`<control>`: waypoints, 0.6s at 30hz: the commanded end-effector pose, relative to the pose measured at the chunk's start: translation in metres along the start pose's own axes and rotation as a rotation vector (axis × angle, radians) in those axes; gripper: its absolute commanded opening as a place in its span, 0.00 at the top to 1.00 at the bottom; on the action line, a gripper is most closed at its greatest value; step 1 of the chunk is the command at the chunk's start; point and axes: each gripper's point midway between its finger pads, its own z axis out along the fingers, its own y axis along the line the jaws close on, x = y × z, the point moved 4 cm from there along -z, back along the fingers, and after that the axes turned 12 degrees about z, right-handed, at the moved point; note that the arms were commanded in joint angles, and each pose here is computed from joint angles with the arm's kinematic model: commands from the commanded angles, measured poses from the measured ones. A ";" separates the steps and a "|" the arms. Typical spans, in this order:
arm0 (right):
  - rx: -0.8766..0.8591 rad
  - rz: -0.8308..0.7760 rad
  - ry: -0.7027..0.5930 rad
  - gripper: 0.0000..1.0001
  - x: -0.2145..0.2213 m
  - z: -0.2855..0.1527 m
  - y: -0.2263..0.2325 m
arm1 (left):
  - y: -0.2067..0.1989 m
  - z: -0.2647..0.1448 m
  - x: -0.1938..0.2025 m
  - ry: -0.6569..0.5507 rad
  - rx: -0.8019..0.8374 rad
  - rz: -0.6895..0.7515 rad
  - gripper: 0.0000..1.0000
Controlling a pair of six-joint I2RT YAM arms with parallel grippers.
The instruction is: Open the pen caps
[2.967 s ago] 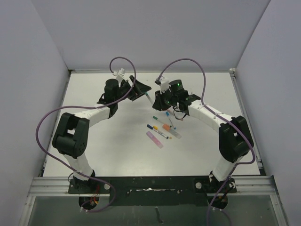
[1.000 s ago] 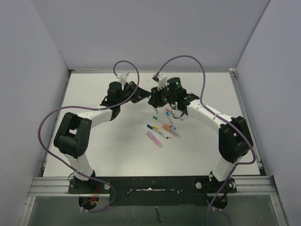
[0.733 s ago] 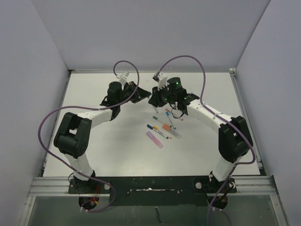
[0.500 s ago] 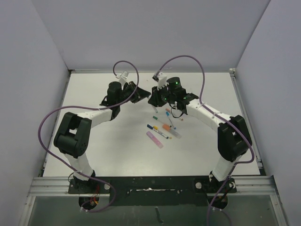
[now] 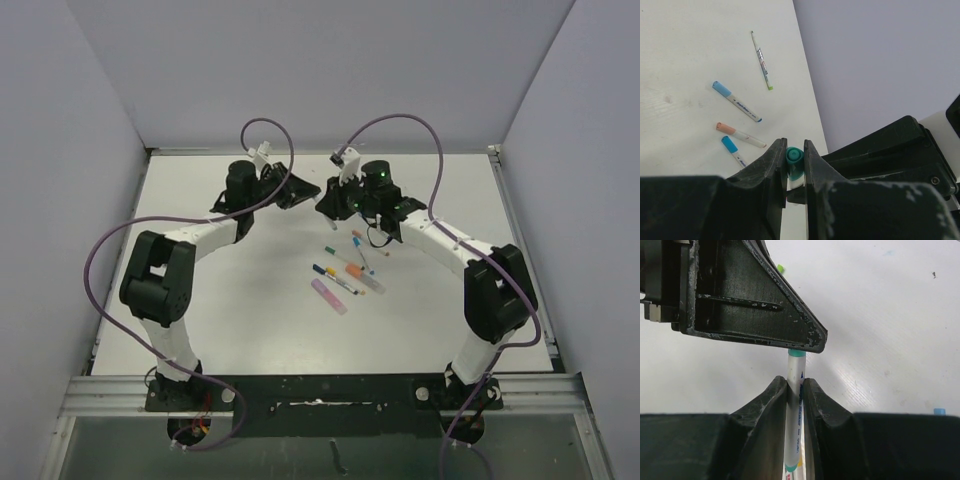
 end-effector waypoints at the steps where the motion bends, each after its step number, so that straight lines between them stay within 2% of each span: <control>1: -0.009 0.067 0.170 1.00 0.045 -0.023 0.000 | 0.003 -0.020 -0.106 -0.330 -0.020 0.070 1.00; 12: 0.007 0.074 0.172 1.00 0.050 -0.035 -0.001 | 0.017 -0.043 -0.138 -0.431 -0.033 0.027 1.00; 18: 0.121 0.042 0.087 1.00 0.020 -0.047 -0.021 | 0.029 -0.043 -0.126 -0.328 -0.110 0.047 1.00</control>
